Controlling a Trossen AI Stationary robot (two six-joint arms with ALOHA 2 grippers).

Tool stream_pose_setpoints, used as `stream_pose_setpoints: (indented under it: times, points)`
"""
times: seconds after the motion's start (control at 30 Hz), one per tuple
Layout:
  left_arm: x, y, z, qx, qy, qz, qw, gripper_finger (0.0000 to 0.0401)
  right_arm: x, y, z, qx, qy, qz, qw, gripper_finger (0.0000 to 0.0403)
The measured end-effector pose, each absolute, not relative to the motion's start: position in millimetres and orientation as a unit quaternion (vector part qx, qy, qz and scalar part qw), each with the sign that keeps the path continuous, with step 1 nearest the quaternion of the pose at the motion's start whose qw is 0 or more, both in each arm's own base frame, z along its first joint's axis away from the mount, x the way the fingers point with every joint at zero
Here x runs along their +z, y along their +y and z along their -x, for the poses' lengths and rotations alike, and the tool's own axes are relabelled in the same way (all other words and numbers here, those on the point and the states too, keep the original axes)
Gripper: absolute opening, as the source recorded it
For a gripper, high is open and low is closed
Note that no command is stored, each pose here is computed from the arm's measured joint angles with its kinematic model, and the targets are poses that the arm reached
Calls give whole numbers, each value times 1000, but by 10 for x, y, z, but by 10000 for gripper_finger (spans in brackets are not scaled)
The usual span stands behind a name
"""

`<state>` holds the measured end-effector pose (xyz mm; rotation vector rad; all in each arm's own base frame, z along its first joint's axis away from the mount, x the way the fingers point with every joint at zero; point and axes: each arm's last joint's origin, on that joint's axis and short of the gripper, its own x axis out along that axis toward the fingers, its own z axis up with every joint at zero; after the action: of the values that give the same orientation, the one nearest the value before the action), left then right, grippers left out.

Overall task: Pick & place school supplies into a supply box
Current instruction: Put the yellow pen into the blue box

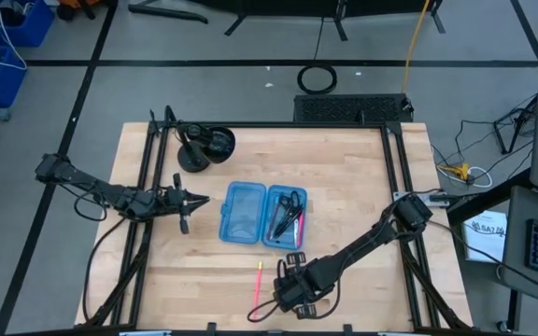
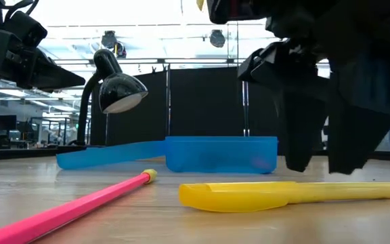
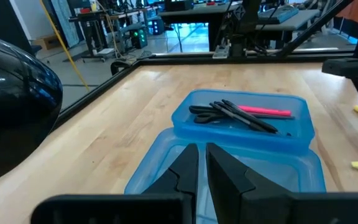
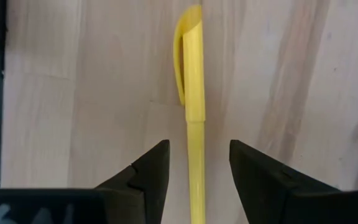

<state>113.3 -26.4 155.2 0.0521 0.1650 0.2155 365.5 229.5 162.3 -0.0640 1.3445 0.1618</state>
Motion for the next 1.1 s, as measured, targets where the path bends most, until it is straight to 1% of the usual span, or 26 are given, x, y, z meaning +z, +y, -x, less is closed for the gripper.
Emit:
stream_pose_setpoints:
  times: [0.1,0.2,0.5,0.6,0.73,0.83,0.9,1.03,1.1]
  points:
    - [1552,-264,-1133,107,82,-27,990,37,1572,2298,-3653,82,615,31,784,155]
    - [1553,-264,-1133,107,82,-27,991,37,1433,2275,-3617,83,612,38,786,153]
    - [1553,-264,-1133,107,81,-26,991,37,1248,2205,-3514,74,619,56,780,149]
    - [1554,-264,-1133,107,81,-27,991,37,1217,2192,-3498,70,623,56,777,126]
    - [1554,-264,-1133,107,81,-27,991,37,1172,2177,-3478,63,627,47,775,65]
    - [1554,-264,-1133,107,82,-27,991,37,1134,2167,-3469,73,634,26,770,21]
    - [1554,-264,-1133,107,81,-27,991,37,1123,2166,-3467,70,635,15,769,19]
    - [1554,-264,-1133,107,82,-27,991,37,1153,2172,-3476,56,629,-9,775,35]
    - [1553,-264,-1134,107,82,-27,991,37,1206,2174,-3486,53,620,-20,782,34]
